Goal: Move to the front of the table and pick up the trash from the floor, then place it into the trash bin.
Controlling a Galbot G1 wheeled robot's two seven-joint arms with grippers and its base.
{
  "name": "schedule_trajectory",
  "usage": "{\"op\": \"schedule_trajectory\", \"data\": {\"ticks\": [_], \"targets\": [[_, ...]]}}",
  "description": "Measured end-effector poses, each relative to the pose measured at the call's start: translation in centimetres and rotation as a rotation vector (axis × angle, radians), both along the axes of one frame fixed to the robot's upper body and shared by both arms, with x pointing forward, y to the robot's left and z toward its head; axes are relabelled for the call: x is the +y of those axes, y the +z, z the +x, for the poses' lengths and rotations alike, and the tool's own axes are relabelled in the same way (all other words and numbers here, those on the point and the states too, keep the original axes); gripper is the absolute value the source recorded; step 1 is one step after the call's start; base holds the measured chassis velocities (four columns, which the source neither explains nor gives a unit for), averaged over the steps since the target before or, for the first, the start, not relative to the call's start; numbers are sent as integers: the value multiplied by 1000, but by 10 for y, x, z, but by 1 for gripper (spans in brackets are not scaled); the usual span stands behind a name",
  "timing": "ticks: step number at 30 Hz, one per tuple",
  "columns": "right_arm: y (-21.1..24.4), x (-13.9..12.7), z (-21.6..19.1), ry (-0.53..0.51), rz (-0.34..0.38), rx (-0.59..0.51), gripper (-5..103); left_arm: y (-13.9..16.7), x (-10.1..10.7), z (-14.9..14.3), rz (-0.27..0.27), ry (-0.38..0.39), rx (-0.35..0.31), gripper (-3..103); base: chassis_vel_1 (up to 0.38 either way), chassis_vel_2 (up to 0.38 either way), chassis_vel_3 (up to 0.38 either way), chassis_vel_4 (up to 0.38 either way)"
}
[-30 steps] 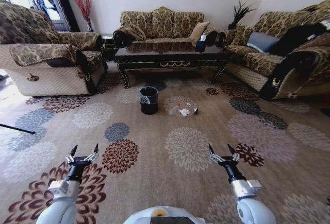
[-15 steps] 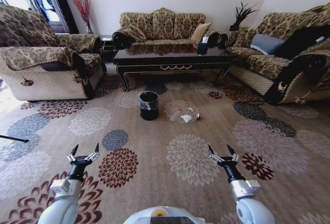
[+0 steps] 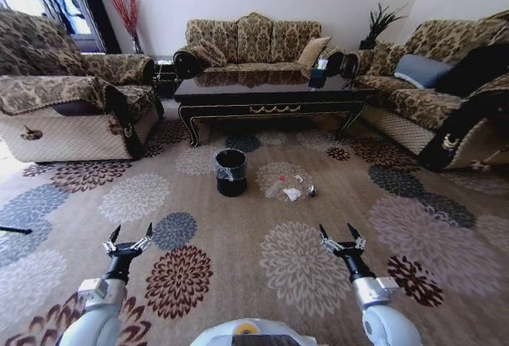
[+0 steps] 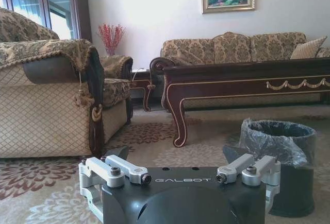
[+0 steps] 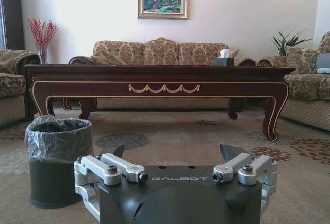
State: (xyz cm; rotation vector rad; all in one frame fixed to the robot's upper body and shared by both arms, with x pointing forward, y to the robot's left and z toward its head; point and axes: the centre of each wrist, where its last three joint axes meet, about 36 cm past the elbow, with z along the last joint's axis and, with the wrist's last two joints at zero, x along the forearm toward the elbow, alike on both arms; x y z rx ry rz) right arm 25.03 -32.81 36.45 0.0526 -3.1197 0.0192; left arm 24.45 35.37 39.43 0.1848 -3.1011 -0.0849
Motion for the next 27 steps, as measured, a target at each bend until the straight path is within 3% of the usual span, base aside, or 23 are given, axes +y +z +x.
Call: {"op": "schedule_trajectory", "data": {"ticks": [27], "targets": [[-4,5,0,-2,-3,15,100,-2,0,-2,4,0,4,100,-175,171,170,-179]]}}
